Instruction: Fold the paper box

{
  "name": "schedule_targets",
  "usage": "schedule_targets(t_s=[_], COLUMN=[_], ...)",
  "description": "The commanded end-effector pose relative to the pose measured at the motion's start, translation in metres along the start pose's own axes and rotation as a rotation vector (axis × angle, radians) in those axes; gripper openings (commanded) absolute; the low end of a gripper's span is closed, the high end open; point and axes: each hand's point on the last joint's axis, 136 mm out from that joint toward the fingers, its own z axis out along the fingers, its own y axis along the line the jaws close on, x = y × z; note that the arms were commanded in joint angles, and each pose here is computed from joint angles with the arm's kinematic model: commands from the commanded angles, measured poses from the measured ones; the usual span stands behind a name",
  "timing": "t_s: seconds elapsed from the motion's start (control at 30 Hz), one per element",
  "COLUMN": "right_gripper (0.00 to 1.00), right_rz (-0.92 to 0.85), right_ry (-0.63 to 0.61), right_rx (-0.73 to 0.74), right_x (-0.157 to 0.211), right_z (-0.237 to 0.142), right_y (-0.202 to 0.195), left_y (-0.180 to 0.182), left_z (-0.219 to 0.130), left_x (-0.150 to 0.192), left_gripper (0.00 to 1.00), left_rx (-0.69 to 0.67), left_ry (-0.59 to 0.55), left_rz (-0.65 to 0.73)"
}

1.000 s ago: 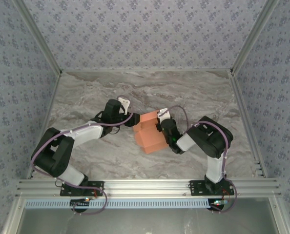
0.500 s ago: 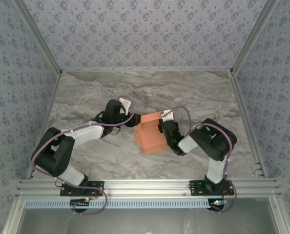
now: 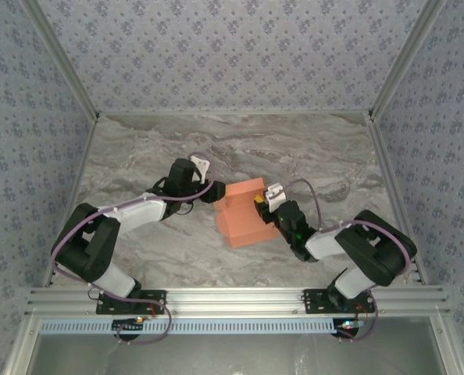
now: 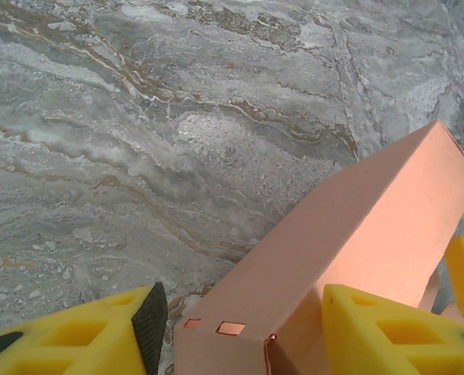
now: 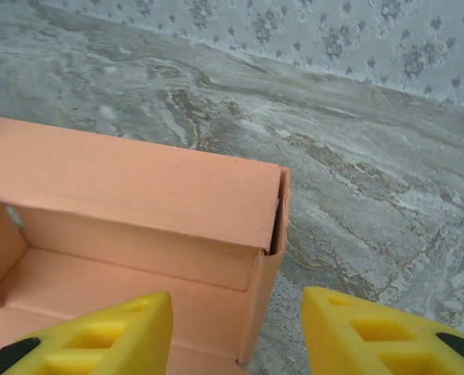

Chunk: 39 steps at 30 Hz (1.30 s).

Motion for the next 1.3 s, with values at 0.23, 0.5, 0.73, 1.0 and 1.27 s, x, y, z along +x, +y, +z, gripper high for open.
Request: schedule_targets(t_s=[0.23,0.5,0.73,1.0,1.27], right_gripper=[0.46,0.49,0.49,0.53,0.53], right_rz=[-0.204,-0.111,-0.065,-0.013,0.047], right_ry=[-0.13,-0.238,-0.204,-0.153,-0.131], right_rx=[-0.308,-0.332,-0.26,-0.179,-0.118], right_x=[-0.034,-0.045,-0.032,-0.019,-0.012], right_z=[-0.018,0.002,0.011,0.026,0.043], right_y=[0.092,0.156,0.151,0.135,0.119], left_y=[0.029,0.032,0.032,0.029,0.027], left_z=[0.007,0.012,0.018,0.014,0.013], left_x=[0.065,0.07,0.072,0.072,0.073], left_gripper=[0.55,0.55,0.54,0.52,0.51], left_rx=[-0.117,-0.124,-0.124,-0.124,-0.12], left_ry=[0.216,0.229,0.235,0.237,0.237], left_rz=[-0.107,-0.141,-0.169,-0.166,-0.168])
